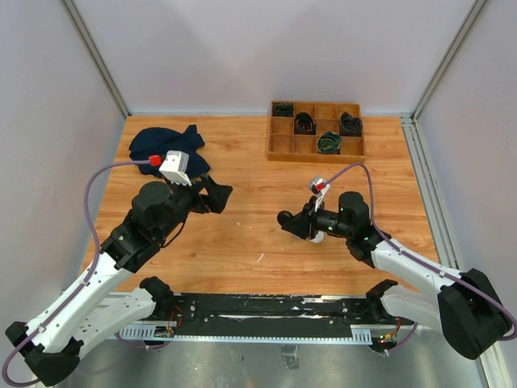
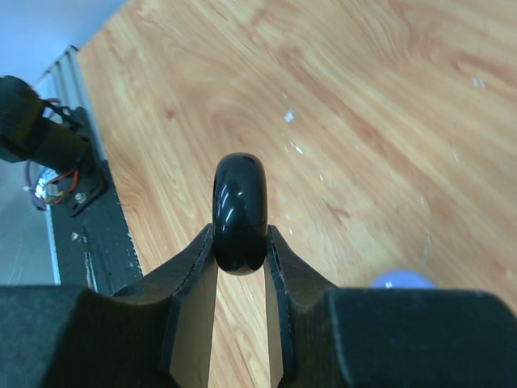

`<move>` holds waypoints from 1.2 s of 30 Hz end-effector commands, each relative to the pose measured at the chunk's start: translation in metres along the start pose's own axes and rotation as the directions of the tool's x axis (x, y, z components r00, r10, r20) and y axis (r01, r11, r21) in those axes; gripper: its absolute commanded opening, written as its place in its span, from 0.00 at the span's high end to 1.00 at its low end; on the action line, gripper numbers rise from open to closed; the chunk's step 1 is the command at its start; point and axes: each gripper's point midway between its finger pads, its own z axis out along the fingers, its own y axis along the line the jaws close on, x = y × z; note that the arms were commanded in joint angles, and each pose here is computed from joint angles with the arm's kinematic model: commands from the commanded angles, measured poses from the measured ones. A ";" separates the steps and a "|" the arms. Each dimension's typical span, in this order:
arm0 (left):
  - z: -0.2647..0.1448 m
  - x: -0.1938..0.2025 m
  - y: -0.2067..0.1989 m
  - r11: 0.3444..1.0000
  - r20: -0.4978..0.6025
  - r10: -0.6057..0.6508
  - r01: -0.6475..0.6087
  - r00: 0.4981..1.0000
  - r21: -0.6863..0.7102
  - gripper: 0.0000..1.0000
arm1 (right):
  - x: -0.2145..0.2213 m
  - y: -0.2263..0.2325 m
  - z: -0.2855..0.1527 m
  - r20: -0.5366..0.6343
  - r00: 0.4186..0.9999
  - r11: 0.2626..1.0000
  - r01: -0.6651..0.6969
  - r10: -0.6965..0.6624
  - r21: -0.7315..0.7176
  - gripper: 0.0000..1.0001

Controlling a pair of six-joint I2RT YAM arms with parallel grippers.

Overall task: Insert the wireless bluetooth earbuds into the charging case
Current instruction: Close the charging case, then place the charging case at the center of the board.

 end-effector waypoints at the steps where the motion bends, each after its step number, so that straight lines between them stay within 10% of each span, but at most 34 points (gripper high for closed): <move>1: -0.025 -0.032 0.054 0.945 0.060 0.159 -0.135 0.985 -0.298 0.07 | 0.020 -0.027 -0.010 -0.109 0.985 0.975 -0.112 0.135 0.194 0.95; 21: -0.035 -0.025 0.107 0.847 0.125 0.268 -0.172 0.955 -0.503 0.04 | 0.083 -0.057 0.030 -0.314 0.815 0.839 -0.335 0.486 0.429 0.88; 36: -0.036 -0.030 0.117 0.857 0.147 0.236 -0.134 0.961 -0.497 0.04 | 0.094 -0.062 0.019 -0.318 0.791 0.796 -0.318 0.522 0.515 0.47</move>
